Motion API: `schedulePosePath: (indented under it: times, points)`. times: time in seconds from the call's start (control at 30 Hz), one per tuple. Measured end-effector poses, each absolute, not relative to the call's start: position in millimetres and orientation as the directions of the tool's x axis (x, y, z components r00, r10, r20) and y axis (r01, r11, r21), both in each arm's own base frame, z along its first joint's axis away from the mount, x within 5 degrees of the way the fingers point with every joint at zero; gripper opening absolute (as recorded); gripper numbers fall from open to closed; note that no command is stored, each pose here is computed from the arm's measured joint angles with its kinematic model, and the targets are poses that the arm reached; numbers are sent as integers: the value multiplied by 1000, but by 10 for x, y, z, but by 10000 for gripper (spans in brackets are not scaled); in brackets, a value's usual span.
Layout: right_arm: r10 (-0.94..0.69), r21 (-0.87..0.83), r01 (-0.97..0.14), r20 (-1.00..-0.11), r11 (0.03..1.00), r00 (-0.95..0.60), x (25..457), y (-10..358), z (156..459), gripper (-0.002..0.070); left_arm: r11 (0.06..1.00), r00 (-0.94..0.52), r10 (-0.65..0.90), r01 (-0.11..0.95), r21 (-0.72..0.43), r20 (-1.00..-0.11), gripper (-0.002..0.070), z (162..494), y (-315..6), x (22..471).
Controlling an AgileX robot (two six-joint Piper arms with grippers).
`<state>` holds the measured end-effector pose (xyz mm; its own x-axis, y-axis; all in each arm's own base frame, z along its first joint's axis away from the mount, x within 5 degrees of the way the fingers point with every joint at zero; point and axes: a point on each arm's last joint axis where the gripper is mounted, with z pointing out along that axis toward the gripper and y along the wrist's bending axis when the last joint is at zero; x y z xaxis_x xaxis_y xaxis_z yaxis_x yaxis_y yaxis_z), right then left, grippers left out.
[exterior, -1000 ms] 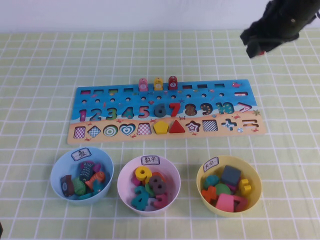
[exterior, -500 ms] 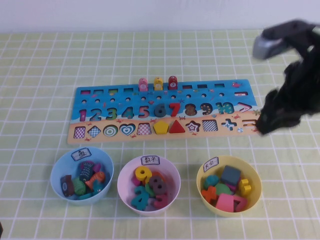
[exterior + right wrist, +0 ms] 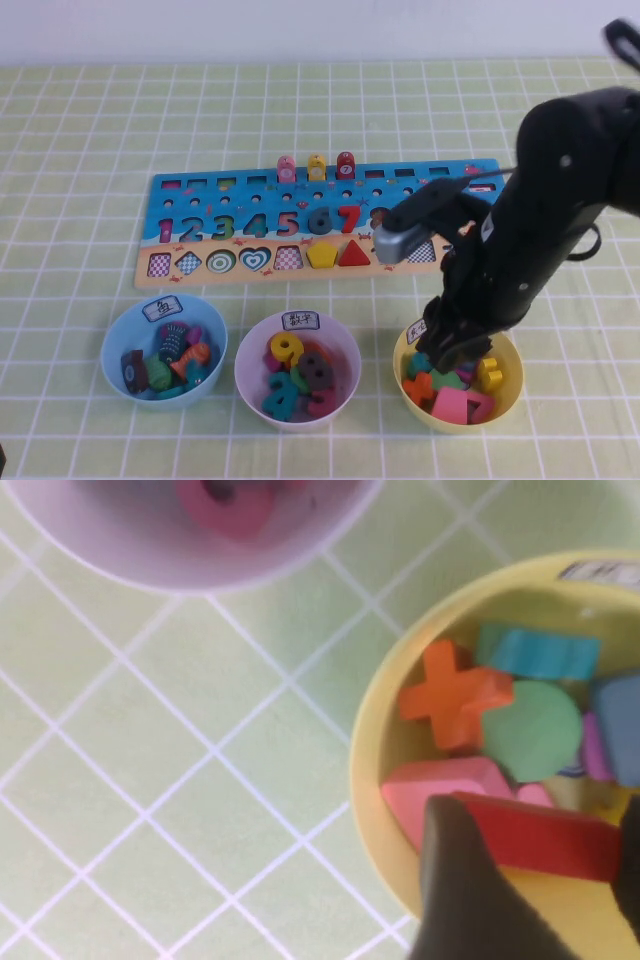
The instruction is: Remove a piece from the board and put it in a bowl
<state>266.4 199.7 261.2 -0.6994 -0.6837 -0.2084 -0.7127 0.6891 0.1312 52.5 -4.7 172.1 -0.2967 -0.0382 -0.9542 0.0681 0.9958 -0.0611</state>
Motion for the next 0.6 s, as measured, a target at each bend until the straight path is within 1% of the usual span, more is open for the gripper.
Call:
schedulePosePath:
  times: [0.1,0.23,0.4,0.6]
  points:
    - [-692,142,-707,-148,692,-707,2714,2030,2432,274,996,-297,-38,68,-61,-954,-5,1721,-47,525]
    - [-694,147,-704,-118,695,-710,2744,2049,2330,274,996,-297,-38,68,-61,-954,-5,1721,-47,525]
    - [-691,142,-704,-136,696,-710,2765,2061,2318,274,996,-297,-38,68,-61,-954,-5,1721,-47,525]
    - [-682,129,-704,-178,698,-709,2801,2079,2322,274,996,-297,-38,68,-61,-954,-5,1721,-47,525]
